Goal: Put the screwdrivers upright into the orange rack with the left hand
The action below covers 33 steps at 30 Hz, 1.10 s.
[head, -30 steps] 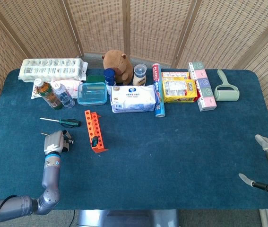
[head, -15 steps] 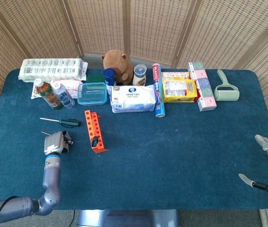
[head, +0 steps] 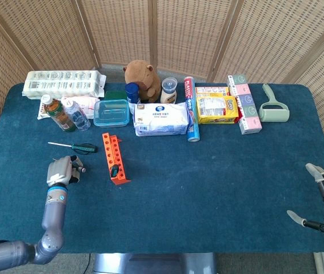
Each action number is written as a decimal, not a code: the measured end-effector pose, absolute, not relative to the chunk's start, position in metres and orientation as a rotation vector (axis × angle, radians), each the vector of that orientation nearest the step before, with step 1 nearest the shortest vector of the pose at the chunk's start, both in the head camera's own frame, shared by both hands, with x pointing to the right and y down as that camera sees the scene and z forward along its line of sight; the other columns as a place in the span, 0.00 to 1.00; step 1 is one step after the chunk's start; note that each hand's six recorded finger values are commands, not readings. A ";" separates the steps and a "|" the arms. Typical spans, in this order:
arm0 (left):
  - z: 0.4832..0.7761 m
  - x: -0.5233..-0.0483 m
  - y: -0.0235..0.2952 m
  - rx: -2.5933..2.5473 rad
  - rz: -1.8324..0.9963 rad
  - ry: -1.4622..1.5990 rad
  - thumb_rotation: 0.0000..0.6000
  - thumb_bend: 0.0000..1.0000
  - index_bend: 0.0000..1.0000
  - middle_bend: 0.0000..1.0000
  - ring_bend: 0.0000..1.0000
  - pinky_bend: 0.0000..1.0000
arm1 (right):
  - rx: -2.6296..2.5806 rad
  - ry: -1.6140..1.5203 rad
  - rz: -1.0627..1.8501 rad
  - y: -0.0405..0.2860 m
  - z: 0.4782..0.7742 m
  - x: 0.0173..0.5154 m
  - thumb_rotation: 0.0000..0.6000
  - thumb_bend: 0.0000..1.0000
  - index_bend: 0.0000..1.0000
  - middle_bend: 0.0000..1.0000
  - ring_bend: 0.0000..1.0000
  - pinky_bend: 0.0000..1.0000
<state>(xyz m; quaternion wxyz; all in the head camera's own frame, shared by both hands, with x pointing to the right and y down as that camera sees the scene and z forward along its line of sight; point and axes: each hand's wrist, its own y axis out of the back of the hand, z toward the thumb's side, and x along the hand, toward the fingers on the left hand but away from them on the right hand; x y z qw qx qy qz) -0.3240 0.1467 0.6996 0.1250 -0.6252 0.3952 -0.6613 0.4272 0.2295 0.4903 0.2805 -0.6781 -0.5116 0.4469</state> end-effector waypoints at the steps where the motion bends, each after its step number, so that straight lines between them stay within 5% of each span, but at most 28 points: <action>1: 0.696 -0.325 0.145 -1.819 -1.914 1.158 1.00 0.61 0.57 0.89 0.93 0.89 | -1.818 -1.370 1.199 0.230 0.491 0.427 1.00 0.16 0.01 0.10 0.09 0.09; 33: 0.604 -0.348 0.128 -2.198 -1.603 1.540 1.00 0.60 0.57 0.89 0.93 0.89 | -1.817 -1.342 1.213 0.231 0.495 0.422 1.00 0.16 0.01 0.10 0.09 0.09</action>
